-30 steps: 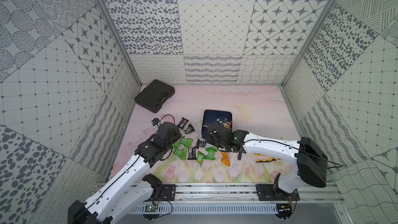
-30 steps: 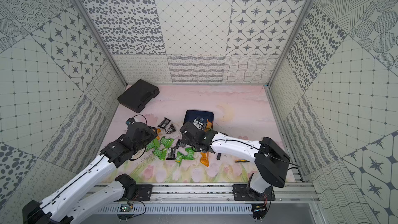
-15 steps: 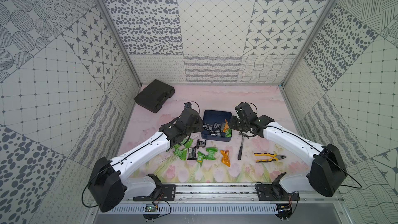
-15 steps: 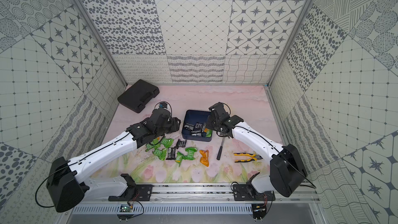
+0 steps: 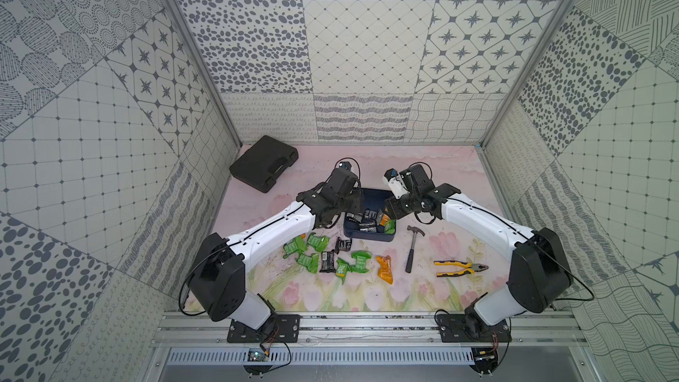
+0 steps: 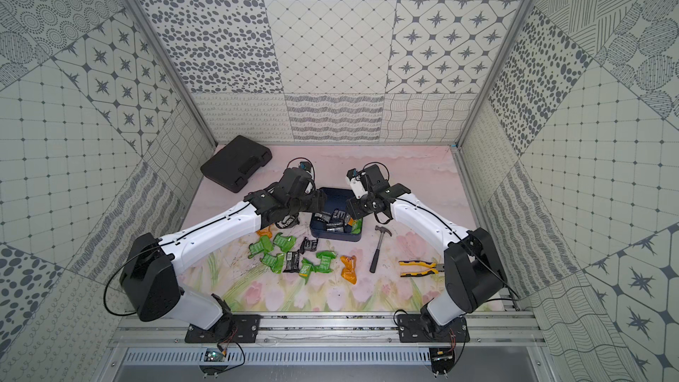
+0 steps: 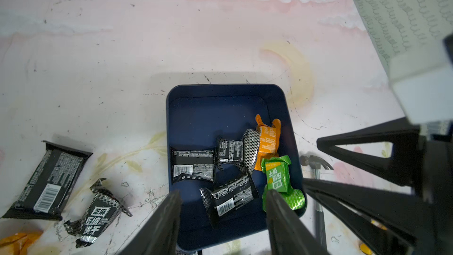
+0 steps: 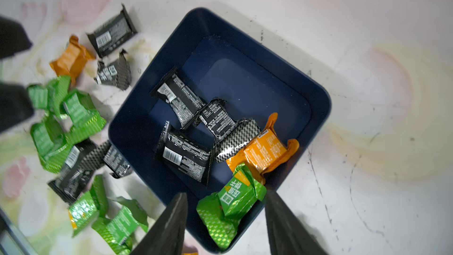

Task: Take the cookies out of the storage box
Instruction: Pick up the cookie from the storage box.

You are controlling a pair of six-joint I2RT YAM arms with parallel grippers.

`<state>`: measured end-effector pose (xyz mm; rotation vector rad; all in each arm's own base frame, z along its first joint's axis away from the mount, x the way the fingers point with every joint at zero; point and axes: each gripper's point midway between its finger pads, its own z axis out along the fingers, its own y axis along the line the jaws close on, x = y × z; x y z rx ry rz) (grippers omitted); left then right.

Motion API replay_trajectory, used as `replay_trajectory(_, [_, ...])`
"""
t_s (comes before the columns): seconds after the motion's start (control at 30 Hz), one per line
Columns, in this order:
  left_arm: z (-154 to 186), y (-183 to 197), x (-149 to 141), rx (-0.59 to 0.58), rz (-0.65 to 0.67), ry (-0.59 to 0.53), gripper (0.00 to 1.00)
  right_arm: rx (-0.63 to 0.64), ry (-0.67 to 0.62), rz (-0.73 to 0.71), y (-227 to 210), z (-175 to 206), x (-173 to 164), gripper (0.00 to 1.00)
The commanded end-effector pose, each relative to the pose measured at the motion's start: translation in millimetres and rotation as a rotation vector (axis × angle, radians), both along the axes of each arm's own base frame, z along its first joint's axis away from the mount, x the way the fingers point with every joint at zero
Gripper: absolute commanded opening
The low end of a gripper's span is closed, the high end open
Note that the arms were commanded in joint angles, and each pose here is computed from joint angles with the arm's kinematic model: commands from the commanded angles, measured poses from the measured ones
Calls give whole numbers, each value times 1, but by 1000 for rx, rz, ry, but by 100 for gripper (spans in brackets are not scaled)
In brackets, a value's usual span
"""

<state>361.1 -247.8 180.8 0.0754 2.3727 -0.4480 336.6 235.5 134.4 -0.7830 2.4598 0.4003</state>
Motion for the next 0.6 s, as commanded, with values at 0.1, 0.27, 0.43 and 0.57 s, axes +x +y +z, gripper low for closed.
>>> replay_trajectory(0.1, [-27, 44, -2, -257, 388, 155, 58, -146, -89, 378, 30, -20, 11, 59])
replay_trajectory(0.27, [-39, 63, -15, -260, 472, 175, 58, -258, -67, 489, 40, -45, 21, 59])
replay_trajectory(0.43, [-49, 77, -27, -279, 550, 188, 58, -289, -46, 543, 47, -62, 28, 59])
replay_trajectory(0.57, [-56, 86, -33, -286, 597, 194, 58, -298, -33, 557, 53, -72, 30, 60])
